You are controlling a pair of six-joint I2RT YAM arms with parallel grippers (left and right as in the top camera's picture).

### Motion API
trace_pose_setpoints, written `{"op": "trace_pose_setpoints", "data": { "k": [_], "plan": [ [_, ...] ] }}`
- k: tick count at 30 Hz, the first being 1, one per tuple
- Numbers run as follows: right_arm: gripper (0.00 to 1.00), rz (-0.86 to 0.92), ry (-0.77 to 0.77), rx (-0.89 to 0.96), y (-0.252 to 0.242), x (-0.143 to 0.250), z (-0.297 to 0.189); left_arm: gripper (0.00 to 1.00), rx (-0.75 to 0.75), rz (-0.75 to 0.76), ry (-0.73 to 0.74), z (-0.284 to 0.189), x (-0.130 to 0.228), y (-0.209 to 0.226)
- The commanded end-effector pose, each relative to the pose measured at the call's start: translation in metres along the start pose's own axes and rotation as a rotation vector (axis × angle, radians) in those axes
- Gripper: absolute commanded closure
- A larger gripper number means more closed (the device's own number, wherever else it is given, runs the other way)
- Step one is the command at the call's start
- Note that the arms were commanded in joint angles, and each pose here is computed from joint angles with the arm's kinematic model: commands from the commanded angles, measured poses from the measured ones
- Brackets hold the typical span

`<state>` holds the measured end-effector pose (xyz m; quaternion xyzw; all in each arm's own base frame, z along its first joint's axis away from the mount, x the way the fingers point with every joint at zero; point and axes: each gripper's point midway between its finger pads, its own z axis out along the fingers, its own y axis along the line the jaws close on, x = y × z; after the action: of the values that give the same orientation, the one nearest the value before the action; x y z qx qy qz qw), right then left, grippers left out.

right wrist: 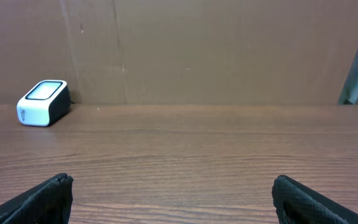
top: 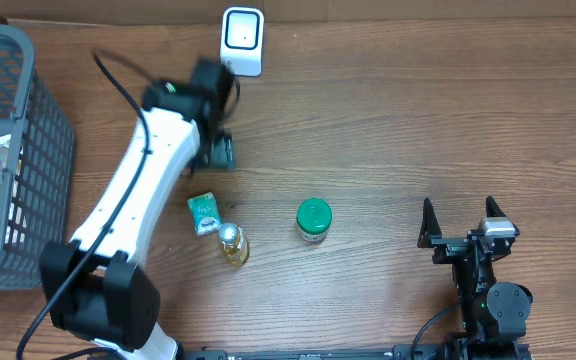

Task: Scan the item barcode
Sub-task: 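Lower the green packet beside the yellow bottle and release it, then reach the left gripper into the basket and grasp the mint-green wipes pack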

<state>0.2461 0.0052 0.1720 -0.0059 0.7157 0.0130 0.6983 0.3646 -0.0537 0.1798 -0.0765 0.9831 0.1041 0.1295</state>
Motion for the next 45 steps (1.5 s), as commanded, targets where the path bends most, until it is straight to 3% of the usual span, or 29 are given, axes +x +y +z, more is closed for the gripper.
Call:
{"op": "trace_pose_setpoints", "data": {
  "k": [1, 3, 4, 5, 10, 15, 23, 37, 45],
  "plan": [
    [0.0, -0.004, -0.001, 0.0, 0.0, 0.002, 0.0, 0.11, 0.033, 0.014, -0.24, -0.074, -0.051, 0.011],
    [0.0, -0.004, -0.001, 0.0, 0.0, 0.002, 0.0, 0.12, 0.044, 0.019, -0.394, -0.123, -0.078, 0.021],
    [0.0, -0.005, -0.001, 0.0, 0.0, 0.002, 0.0, 0.02, 0.039, 0.033, -0.455, -0.142, -0.087, 0.026],
    [0.0, -0.005, 0.0, 0.0, 0.0, 0.003, 0.0, 0.0, 0.032, 0.056, -0.525, -0.163, -0.097, 0.032],
    [0.0, -0.005, -0.001, 0.0, 0.0, 0.002, 0.0, 0.0, -0.063, 0.116, -0.799, -0.25, -0.124, 0.066],
    [0.0, -0.005, -0.001, 0.0, 0.0, 0.002, 0.0, 0.0, -0.215, 0.004, -0.882, -0.281, -0.128, 0.112],
    [0.0, -0.005, 0.0, 0.0, 0.0, 0.003, 0.0, 0.01, -0.334, -0.068, -0.739, -0.235, -0.13, 0.171],
    [0.0, -0.005, 0.0, 0.0, 0.0, 0.003, 0.0, 0.0, -0.28, -0.216, -0.47, -0.115, -0.114, 0.268],
    [0.0, -0.004, -0.001, 0.0, 0.0, 0.002, 0.0, 0.0, -0.184, -0.323, -0.418, -0.073, -0.097, 0.315]
  ]
}}
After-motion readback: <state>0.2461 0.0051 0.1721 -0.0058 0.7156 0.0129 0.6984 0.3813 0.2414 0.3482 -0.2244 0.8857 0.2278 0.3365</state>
